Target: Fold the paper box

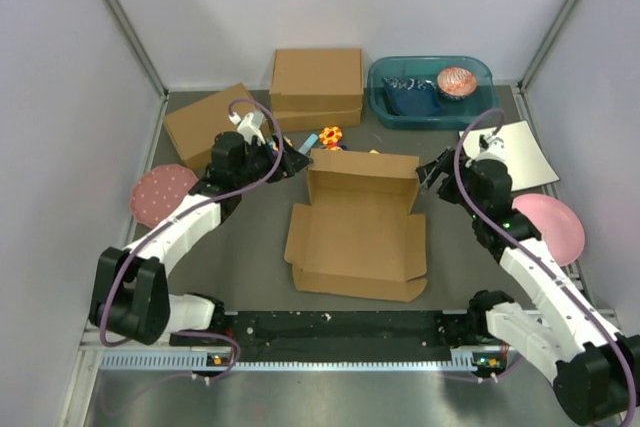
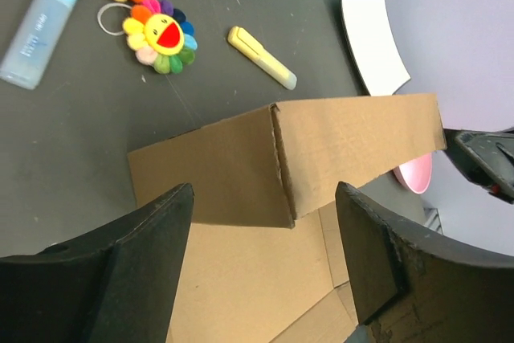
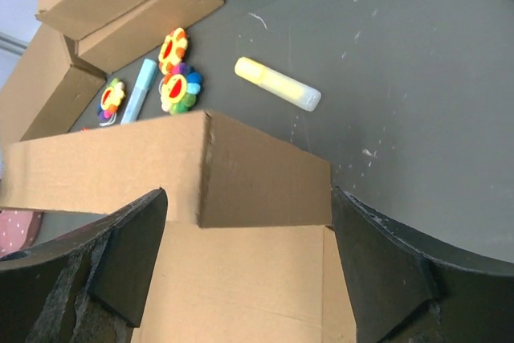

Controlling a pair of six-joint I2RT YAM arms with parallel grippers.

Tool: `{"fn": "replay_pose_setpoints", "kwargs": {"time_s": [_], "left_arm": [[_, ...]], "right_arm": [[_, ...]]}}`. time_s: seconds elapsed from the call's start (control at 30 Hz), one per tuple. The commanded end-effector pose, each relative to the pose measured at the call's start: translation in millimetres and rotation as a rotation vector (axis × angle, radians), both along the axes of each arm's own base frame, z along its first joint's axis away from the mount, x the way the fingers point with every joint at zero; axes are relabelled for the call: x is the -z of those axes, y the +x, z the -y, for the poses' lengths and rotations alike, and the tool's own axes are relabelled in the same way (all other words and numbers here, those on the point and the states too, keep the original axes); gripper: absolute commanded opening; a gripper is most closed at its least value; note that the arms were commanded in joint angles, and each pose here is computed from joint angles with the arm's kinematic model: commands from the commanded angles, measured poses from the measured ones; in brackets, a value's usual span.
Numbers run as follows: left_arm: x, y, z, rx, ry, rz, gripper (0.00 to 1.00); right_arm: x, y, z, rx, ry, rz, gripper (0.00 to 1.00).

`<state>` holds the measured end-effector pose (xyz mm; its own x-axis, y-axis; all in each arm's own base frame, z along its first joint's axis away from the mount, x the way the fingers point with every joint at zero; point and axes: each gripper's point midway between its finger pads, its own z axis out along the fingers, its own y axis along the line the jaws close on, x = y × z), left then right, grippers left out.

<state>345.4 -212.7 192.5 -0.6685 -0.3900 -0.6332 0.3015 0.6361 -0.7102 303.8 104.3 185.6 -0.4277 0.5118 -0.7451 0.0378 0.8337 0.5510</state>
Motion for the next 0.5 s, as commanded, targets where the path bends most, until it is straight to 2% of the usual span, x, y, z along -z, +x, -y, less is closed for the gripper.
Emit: {"fn": "replay_pose_setpoints", "kwargs": {"time_s": [0.0, 0.07, 0.1, 0.2, 0.23, 0.27, 0.3, 0.33, 0.4, 0.47], "left_arm": [[-45.4, 3.3, -19.2, -0.064, 0.053, 0.109, 0.78], [-54.2, 2.9, -25.1, -0.087, 0.071, 0.137, 0.8], [-64.8, 2.8, -30.6, -0.117, 0.077, 0.169, 0.8], [-74.3, -6.8, -44.5, -0.169, 0.114, 0.175, 0.8], [-68.0, -11.2, -53.3, -0.205, 0.145, 0.145, 0.8], [-66.9, -15.8, -59.0, -0.227, 0.155, 0.137, 0.79], [-67.6, -25.4, -65.9, -0.254, 0.156, 0.143, 0.79], [-64.6, -30.0, -73.4, -0.293, 0.157, 0.131, 0.78], [-53.9, -48.6, -85.0, -0.327, 0.168, 0.123, 0.77], [-40.4, -61.2, -99.2, -0.385, 0.194, 0.095, 0.77]], "right_arm": [[-67.7, 2.0, 12.0, 0.003, -0.071, 0.149, 0.83], [-90.2, -1.9, 6.7, -0.039, -0.095, 0.203, 0.84], [-95.0, -2.9, 3.0, -0.072, -0.142, 0.225, 0.9], [-110.4, -10.4, -29.3, -0.181, -0.293, 0.262, 0.9], [-112.8, -7.4, -22.8, -0.147, -0.455, 0.282, 0.9], [-118.1, -21.8, -63.0, -0.261, -0.53, 0.326, 0.9], [-119.1, -21.8, -67.8, -0.292, -0.692, 0.361, 0.9], [-120.9, -22.1, -65.1, -0.243, -0.8, 0.36, 0.91], [-106.1, -29.9, -93.3, -0.318, -0.971, 0.365, 0.91], [-98.0, -30.1, -93.9, -0.308, -1.161, 0.378, 0.9]]}}
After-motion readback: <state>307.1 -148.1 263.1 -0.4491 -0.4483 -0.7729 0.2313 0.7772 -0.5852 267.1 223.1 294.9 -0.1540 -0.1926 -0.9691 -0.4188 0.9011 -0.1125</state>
